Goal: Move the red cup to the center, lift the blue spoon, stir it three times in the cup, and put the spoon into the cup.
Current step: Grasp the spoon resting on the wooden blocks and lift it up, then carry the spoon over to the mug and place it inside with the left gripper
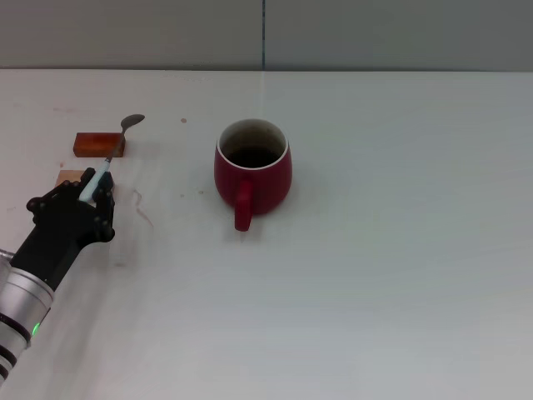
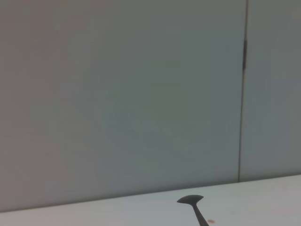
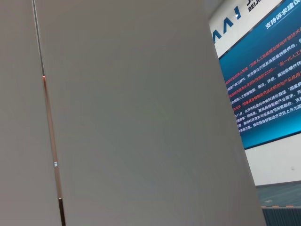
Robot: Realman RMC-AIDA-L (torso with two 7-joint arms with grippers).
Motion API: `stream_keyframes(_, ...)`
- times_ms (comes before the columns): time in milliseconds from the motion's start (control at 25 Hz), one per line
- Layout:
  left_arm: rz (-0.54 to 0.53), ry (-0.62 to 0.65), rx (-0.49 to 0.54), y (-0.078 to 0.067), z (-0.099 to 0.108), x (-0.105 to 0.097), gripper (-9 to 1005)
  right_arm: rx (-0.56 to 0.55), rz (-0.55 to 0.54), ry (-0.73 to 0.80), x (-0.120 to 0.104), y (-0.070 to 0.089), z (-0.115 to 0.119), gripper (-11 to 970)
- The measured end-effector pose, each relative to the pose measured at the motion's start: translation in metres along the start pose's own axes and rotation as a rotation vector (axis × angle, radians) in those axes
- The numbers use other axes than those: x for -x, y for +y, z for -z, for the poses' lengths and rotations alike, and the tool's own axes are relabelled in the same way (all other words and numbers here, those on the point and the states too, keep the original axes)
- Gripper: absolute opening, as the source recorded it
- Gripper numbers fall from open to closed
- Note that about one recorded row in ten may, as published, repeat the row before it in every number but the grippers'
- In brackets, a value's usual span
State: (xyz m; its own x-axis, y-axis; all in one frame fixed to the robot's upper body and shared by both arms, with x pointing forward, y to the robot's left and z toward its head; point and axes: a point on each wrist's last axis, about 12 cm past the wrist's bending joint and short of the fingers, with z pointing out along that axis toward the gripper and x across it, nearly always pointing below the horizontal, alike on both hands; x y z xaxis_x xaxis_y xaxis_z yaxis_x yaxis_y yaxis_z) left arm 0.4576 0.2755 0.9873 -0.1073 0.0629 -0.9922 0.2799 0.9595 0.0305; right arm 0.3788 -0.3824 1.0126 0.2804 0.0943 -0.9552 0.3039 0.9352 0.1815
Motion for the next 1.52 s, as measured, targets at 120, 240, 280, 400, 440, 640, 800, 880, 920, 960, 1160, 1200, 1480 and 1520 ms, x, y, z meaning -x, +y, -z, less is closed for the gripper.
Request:
stream_keyframes(120, -0.017, -0.031, -0.023, 0.0, -0.006, 0.009, 179, 0.0, 0.0, -0.003, 0.0, 0.0, 0.0, 780)
stream_keyframes(240, -0.028, -0.056, -0.04, 0.008, -0.014, 0.026, 179, -0.001, 0.002, -0.003, 0.001, -0.001, 0.001, 780)
stream_keyframes(280, -0.029, -0.055, -0.046, 0.012, -0.016, 0.033, 180, -0.001, 0.002, -0.005, 0.001, -0.001, 0.002, 779)
stream_keyframes(400, -0.041, -0.039, -0.064, 0.021, -0.023, 0.056, 180, 0.0, 0.002, -0.011, 0.002, -0.001, 0.002, 779)
stream_keyframes(440, -0.041, -0.039, -0.064, 0.021, -0.023, 0.056, 180, -0.001, 0.003, -0.012, 0.002, -0.001, 0.002, 779)
stream_keyframes(640, -0.105, -0.014, -0.126, 0.034, -0.029, 0.107, 182, -0.001, 0.001, -0.014, 0.002, -0.001, 0.002, 779)
stream_keyframes(800, -0.151, 0.028, -0.139, 0.036, -0.033, 0.136, 183, 0.0, -0.003, -0.015, 0.002, 0.0, 0.002, 780)
stream_keyframes(880, -0.174, 0.049, -0.147, 0.036, -0.035, 0.145, 183, 0.001, -0.004, -0.016, 0.002, 0.0, 0.002, 780)
stream_keyframes(920, -0.186, 0.06, -0.151, 0.035, -0.037, 0.149, 183, 0.001, -0.004, -0.017, 0.002, 0.0, 0.001, 780)
stream_keyframes(960, -0.2, 0.076, -0.154, 0.035, -0.039, 0.152, 184, 0.002, -0.005, -0.017, 0.002, 0.001, 0.001, 780)
stream_keyframes(1160, -0.307, 0.139, -0.17, 0.024, -0.049, 0.172, 185, 0.003, -0.009, -0.019, 0.002, 0.001, 0.0, 780)
stream_keyframes(1200, -0.332, 0.156, -0.17, 0.021, -0.05, 0.176, 185, 0.003, -0.009, -0.019, 0.002, 0.001, 0.0, 779)
stream_keyframes(1480, -0.535, 0.253, -0.189, -0.007, -0.054, 0.206, 187, 0.004, -0.011, -0.02, 0.002, 0.002, 0.0, 780)
stream_keyframes(1520, -0.556, 0.262, -0.194, -0.009, -0.056, 0.21, 187, 0.005, -0.011, -0.02, 0.002, 0.002, 0.0, 780)
